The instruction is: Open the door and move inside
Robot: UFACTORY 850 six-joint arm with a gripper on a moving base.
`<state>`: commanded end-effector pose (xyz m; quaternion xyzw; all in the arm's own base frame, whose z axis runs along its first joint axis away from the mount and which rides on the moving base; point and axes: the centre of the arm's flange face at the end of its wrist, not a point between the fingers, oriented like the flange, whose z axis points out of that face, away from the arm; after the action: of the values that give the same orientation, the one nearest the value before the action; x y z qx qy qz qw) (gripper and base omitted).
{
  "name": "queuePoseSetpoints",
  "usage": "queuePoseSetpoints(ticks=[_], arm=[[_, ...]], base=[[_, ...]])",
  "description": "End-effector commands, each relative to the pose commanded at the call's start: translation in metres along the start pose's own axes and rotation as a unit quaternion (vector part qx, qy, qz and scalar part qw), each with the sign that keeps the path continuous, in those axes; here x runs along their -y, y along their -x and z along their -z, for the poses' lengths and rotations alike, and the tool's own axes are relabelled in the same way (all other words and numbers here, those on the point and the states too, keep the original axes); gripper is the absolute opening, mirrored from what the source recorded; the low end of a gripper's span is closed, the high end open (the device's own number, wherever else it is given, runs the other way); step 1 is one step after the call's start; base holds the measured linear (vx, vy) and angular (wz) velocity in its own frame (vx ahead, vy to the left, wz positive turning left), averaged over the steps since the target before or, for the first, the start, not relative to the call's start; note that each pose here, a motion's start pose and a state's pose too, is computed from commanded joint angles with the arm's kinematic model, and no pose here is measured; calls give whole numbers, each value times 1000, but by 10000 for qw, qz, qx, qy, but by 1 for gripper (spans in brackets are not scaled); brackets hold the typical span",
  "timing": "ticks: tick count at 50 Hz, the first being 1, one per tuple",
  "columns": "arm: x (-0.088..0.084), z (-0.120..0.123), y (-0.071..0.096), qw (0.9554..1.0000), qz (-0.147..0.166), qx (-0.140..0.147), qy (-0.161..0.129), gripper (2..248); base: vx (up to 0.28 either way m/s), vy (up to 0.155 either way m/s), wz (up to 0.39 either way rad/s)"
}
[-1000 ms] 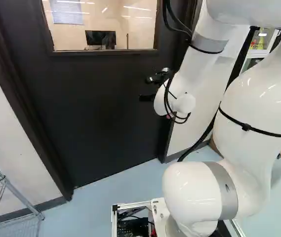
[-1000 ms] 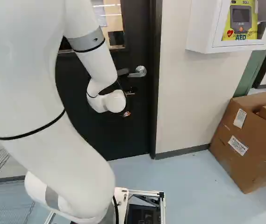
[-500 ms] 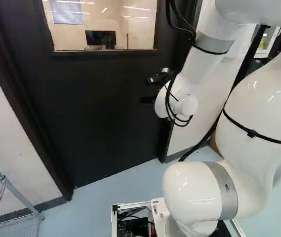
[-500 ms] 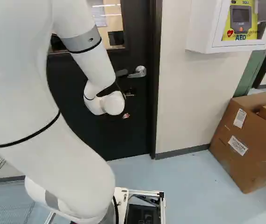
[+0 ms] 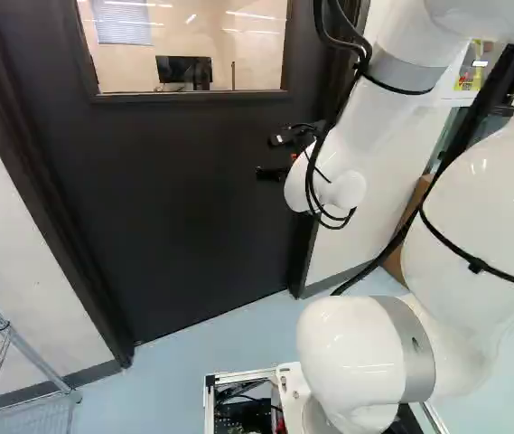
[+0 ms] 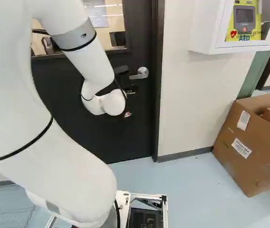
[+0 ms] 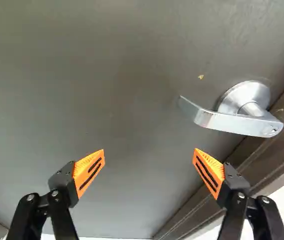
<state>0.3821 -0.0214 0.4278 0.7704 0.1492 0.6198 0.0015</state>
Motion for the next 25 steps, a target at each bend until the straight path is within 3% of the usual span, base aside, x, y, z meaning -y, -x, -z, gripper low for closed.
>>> queuePoseSetpoints(ticks=[25], arm=[[-2, 13, -22, 9995, 99, -302, 88, 247]], base=[[0, 0, 0]])
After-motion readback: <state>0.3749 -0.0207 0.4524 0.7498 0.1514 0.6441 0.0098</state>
